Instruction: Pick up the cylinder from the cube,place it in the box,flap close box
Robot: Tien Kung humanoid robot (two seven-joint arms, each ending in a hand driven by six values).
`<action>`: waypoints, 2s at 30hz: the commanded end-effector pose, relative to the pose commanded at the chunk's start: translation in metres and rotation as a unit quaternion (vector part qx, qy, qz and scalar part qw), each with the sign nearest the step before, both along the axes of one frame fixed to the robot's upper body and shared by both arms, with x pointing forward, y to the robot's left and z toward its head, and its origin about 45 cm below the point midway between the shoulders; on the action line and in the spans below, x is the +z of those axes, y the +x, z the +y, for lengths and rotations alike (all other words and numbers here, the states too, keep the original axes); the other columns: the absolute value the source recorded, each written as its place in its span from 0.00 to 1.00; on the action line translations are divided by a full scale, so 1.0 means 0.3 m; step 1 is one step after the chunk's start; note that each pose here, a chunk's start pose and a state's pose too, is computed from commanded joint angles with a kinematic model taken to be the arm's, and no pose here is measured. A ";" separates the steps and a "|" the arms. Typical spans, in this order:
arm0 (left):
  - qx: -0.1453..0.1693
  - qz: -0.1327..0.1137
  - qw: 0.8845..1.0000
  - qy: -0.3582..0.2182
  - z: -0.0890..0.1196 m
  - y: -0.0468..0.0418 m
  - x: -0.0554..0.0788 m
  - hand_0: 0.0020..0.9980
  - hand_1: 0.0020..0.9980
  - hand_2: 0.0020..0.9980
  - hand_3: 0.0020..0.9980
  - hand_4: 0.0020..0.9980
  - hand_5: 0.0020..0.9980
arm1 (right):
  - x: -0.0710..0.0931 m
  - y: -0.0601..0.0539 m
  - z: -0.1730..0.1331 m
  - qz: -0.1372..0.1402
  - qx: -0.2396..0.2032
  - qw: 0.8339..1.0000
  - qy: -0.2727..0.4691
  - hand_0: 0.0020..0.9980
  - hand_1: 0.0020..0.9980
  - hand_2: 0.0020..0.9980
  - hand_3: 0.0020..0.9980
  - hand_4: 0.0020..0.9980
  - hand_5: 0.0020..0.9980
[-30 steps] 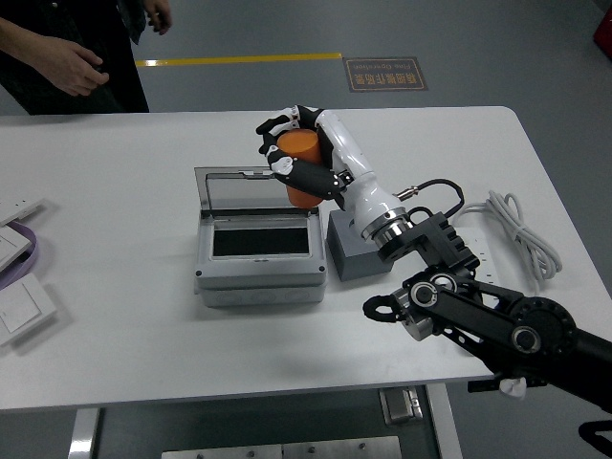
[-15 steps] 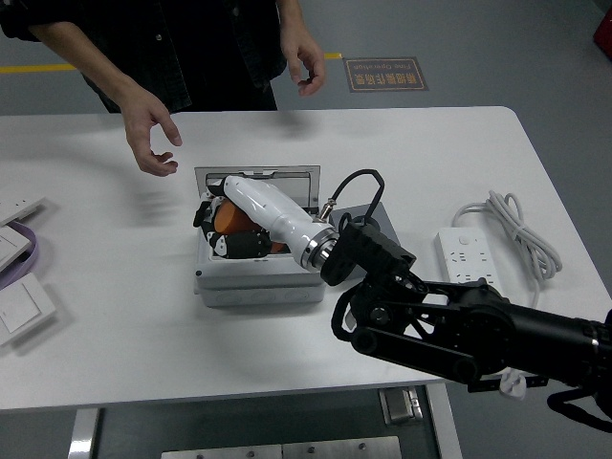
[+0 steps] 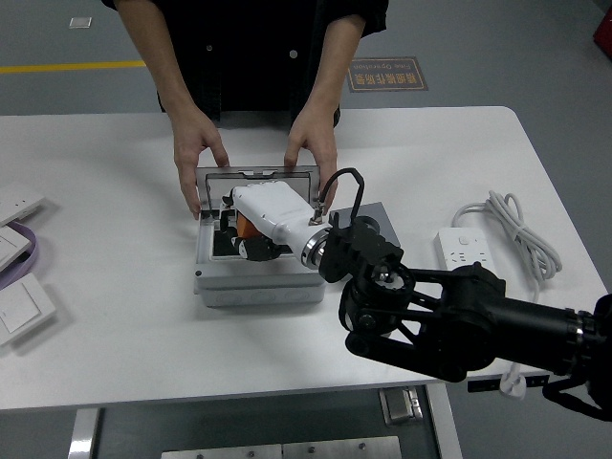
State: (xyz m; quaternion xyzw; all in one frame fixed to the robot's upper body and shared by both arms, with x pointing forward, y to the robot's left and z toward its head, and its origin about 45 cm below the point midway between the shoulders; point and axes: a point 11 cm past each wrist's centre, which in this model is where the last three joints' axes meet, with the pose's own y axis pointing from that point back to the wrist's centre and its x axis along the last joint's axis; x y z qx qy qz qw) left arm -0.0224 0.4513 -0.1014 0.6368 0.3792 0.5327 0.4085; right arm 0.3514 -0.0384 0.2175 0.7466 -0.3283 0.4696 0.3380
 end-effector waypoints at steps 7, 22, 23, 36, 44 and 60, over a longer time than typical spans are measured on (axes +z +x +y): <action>-0.001 0.000 1.000 0.000 -0.001 0.002 0.000 0.59 0.58 0.55 0.62 0.69 0.25 | -0.014 0.010 -0.011 -0.006 -0.011 1.000 -0.012 0.80 0.72 0.76 0.70 0.37 0.20; -0.007 -0.005 1.000 0.002 0.009 0.026 0.004 0.59 0.58 0.55 0.62 0.69 0.25 | -0.047 0.015 -0.030 0.010 -0.014 1.000 -0.005 0.93 0.83 0.85 0.88 0.74 0.29; -0.006 -0.005 1.000 0.002 0.009 0.027 0.004 0.59 0.58 0.55 0.62 0.69 0.25 | -0.047 0.015 -0.032 0.013 -0.014 1.000 -0.001 0.93 0.83 0.85 0.88 0.74 0.29; -0.005 0.003 1.000 0.002 0.006 0.006 0.002 0.59 0.58 0.55 0.62 0.68 0.25 | 0.108 -0.023 -0.072 0.094 -0.009 0.968 0.232 0.91 0.81 0.83 0.88 0.82 0.30; -0.009 0.002 1.000 0.003 0.015 0.015 0.006 0.59 0.58 0.55 0.62 0.68 0.25 | 0.148 0.003 -0.071 0.127 -0.019 0.951 0.280 0.88 0.78 0.78 0.83 0.78 0.28; -0.009 0.001 1.000 0.003 0.014 0.022 0.006 0.59 0.58 0.55 0.62 0.66 0.24 | 0.129 0.162 -0.171 0.110 -0.076 0.963 0.234 0.83 0.73 0.72 0.78 0.82 0.35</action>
